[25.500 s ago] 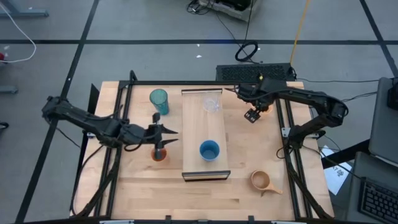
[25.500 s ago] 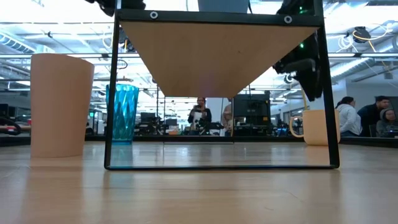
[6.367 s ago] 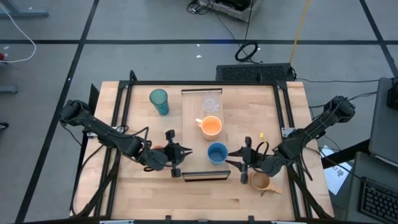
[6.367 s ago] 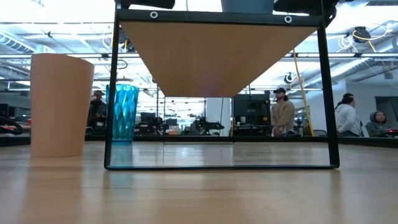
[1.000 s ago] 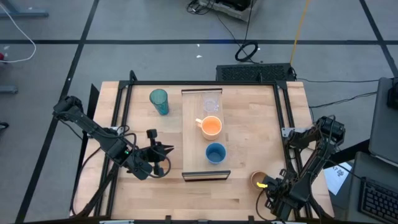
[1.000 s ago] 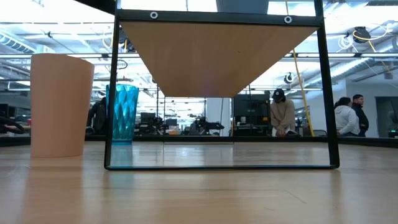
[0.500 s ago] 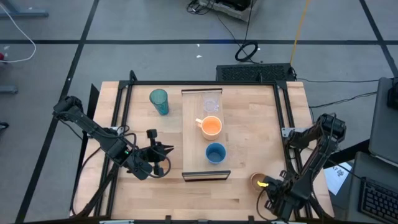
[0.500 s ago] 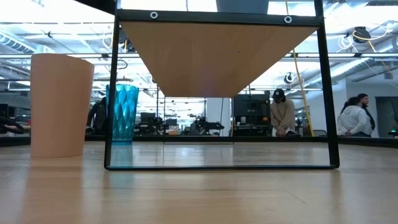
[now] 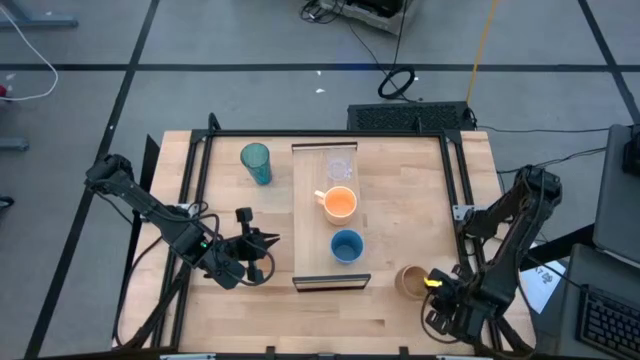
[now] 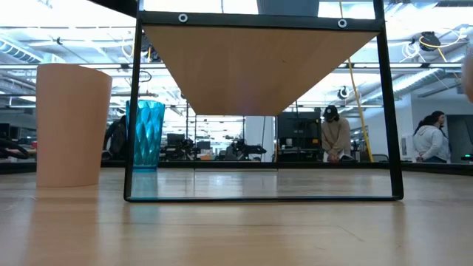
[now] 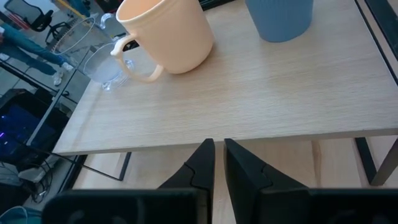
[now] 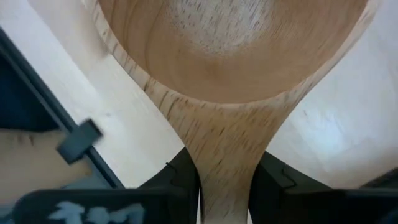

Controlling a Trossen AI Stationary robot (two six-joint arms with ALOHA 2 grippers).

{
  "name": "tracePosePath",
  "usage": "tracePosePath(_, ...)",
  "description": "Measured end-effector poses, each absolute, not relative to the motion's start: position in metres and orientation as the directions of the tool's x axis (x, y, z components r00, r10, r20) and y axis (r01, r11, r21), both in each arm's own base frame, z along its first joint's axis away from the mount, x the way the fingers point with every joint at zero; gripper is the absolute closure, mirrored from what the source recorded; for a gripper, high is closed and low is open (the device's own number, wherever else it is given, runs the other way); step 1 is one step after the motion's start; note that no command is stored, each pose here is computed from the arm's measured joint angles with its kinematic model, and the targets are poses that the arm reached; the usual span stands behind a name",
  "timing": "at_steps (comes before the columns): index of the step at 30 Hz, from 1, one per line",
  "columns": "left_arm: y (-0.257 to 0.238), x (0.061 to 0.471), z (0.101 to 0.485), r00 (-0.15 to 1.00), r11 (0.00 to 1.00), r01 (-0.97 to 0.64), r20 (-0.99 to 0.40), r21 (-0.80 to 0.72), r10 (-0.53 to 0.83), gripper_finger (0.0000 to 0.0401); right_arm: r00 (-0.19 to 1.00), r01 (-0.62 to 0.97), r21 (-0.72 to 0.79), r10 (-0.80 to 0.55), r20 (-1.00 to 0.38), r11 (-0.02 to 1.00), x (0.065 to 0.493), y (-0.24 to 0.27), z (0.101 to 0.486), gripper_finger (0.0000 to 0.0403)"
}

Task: Stack small to large cups/mugs on shelf
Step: Put the brown cup on the shelf

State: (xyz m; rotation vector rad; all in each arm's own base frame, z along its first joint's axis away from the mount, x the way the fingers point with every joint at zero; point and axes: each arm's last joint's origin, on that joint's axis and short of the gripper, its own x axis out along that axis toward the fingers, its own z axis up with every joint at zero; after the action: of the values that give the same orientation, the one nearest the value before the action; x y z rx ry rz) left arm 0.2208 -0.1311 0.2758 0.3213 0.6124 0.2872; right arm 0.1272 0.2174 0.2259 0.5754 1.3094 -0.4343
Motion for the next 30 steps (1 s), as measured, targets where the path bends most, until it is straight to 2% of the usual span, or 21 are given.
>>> tracePosePath(15,-0.131,0.221,0.276,0.782,0.913,-0.170,-0.513,0.371,0.354,0.0364,0.421,0.492,0.240,0.012,-0.907,0.837,0.116,0.187,0.265,0.0323)
tracePosePath(30,-0.131,0.221,0.276,0.782,0.916,-0.178,-0.514,0.359,0.354,0.0364,0.584,0.394,0.233,-0.046,-0.810,0.889,0.107,0.160,0.288,0.0323)
